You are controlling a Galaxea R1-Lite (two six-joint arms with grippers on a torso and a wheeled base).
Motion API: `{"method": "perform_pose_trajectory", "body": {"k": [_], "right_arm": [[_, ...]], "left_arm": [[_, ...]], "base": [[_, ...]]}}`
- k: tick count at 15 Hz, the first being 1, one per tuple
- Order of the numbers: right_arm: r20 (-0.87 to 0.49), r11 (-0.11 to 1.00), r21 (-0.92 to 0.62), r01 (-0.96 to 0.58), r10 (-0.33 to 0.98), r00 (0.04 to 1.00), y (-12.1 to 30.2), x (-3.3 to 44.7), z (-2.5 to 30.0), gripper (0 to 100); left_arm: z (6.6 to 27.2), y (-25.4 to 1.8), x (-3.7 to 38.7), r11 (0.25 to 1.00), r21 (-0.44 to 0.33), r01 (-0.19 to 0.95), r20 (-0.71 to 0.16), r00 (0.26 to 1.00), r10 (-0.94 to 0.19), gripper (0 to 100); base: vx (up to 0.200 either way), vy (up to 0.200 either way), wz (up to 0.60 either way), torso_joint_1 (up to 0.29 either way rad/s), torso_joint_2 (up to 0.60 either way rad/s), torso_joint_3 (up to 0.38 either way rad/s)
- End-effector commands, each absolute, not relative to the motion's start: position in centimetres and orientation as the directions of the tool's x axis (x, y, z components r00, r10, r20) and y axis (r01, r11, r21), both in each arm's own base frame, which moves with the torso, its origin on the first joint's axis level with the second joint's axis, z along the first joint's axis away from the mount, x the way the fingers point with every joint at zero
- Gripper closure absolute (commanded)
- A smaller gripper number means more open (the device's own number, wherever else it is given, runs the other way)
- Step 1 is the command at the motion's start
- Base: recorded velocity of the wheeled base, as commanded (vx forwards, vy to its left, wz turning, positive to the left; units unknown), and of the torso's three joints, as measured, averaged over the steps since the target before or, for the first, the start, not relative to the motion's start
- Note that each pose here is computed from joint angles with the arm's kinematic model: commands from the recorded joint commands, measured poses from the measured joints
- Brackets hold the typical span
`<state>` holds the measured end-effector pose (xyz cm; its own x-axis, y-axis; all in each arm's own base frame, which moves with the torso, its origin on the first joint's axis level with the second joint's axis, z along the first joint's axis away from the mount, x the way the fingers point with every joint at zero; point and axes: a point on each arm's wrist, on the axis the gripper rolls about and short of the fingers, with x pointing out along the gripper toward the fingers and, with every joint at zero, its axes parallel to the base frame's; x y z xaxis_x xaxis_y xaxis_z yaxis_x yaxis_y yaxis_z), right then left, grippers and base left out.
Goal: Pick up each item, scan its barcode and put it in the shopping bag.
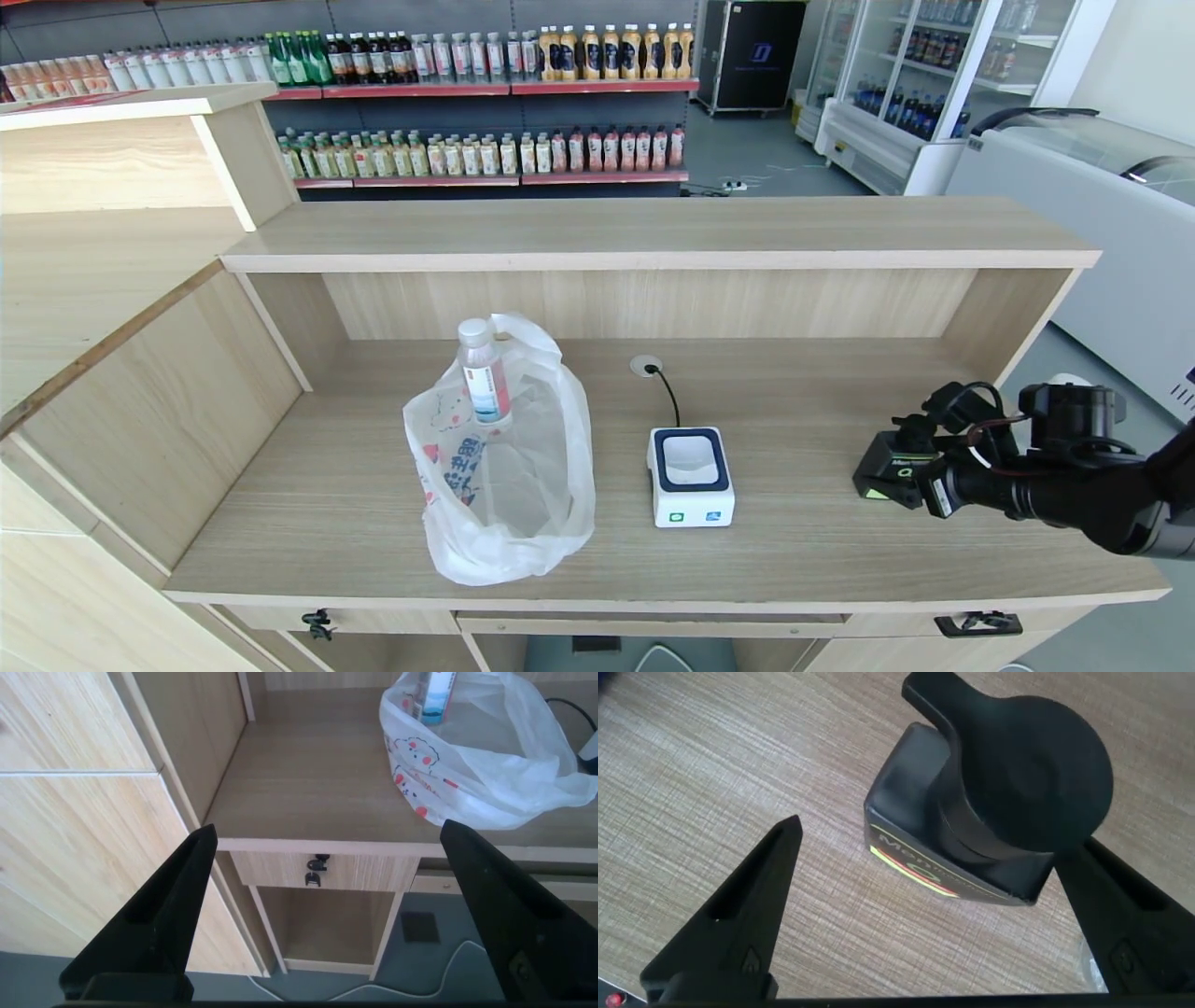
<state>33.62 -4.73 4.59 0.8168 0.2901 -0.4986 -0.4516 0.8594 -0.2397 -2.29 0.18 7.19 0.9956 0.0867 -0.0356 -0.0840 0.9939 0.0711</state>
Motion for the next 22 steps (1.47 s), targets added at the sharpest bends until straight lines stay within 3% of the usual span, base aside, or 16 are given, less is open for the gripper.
{"method": "perform_pose_trajectory", "body": {"k": [1, 9, 10, 18, 20, 22], "right_arm": [[-0.503, 0.855, -0.236, -0.462, 0.300, 0.811, -4.4, 33.8, 4.3, 0], [-0.483, 0.840, -0.251, -0.481, 0.322, 0.814, -3.6, 34.9, 3.7, 0], [-0.486, 0.840, -0.249, -0.481, 0.322, 0.813, -3.6, 34.9, 3.6, 100], [-0.484, 0.826, -0.269, -0.496, 0.330, 0.811, -3.1, 34.8, 3.6, 100], [-0.419, 0.780, -0.380, -0.497, 0.334, 0.844, -2.5, 34.5, 6.5, 100], [-0.300, 0.744, -0.472, -0.474, 0.370, 0.879, -0.8, 32.9, 11.5, 100]], "left_arm": [[7.2, 0.2, -2.3, 0.994, 0.072, -0.085, -0.037, 0.996, 0.087, 0], [7.2, 0.2, -2.3, 0.994, 0.070, -0.085, -0.035, 0.996, 0.087, 0], [7.2, 0.2, -2.3, 0.994, 0.072, -0.085, -0.035, 0.996, 0.087, 0], [7.2, 0.2, -2.3, 0.994, 0.070, -0.085, -0.035, 0.996, 0.087, 0], [7.2, 0.2, -2.3, 0.994, 0.070, -0.085, -0.035, 0.996, 0.087, 0], [7.2, 0.2, -2.3, 0.994, 0.070, -0.085, -0.035, 0.996, 0.087, 0]], "base": [[0.000, 0.000, 0.00, 0.000, 0.00, 0.000], [0.000, 0.000, 0.00, 0.000, 0.00, 0.000], [0.000, 0.000, 0.00, 0.000, 0.00, 0.000], [0.000, 0.000, 0.00, 0.000, 0.00, 0.000], [0.000, 0.000, 0.00, 0.000, 0.00, 0.000], [0.000, 0.000, 0.00, 0.000, 0.00, 0.000]]}}
